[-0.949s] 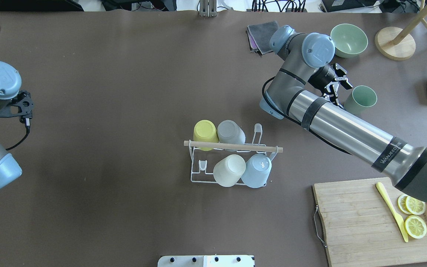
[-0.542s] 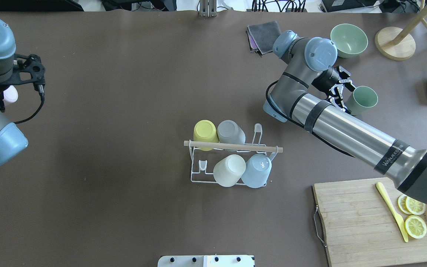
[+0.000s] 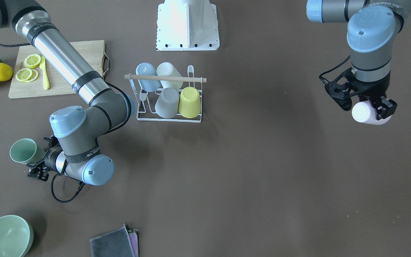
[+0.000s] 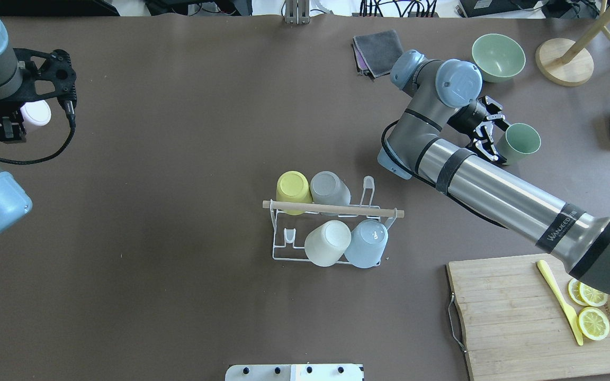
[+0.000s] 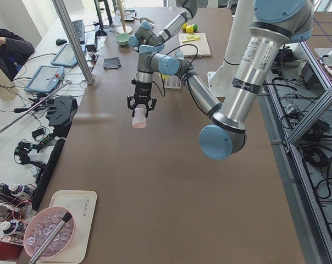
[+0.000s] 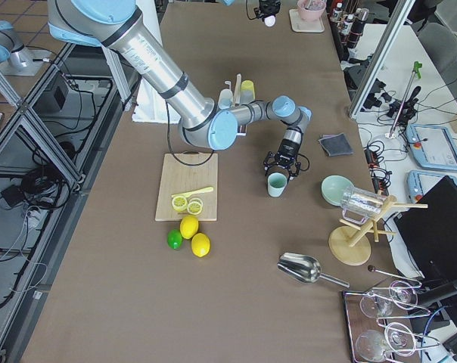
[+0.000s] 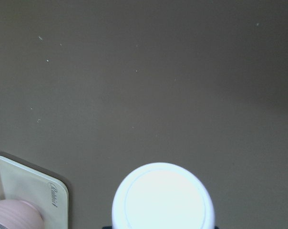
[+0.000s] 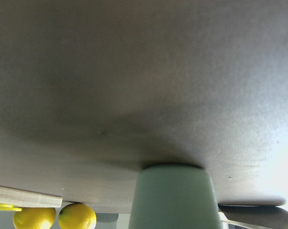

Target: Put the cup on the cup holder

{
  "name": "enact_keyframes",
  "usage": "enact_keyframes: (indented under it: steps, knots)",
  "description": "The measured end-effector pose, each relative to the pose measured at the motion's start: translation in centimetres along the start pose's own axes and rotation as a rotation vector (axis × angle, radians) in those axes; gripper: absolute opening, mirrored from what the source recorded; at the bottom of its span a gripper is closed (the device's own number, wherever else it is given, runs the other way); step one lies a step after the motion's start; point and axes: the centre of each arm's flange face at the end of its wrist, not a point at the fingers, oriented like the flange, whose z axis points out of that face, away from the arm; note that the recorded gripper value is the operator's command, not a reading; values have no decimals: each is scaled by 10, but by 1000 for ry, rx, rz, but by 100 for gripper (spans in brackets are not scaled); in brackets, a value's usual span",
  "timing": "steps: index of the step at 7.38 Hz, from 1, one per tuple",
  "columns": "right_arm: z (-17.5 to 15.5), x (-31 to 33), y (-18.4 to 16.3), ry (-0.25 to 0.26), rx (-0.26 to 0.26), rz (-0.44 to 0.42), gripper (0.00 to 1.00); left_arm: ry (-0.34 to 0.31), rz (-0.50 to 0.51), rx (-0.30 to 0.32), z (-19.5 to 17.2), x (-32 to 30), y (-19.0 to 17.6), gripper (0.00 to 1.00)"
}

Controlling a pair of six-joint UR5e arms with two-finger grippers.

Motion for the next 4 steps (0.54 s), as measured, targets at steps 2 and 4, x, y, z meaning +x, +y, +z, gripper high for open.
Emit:
enact_keyframes:
  steps: [2,4]
  knots:
    - [5,2,0,18,-13,-25,100,26,-13,72,-8,4,-5,0]
    - [11,3,1,24,-24,-37,100,47,-68,205,-11,5,-18,0]
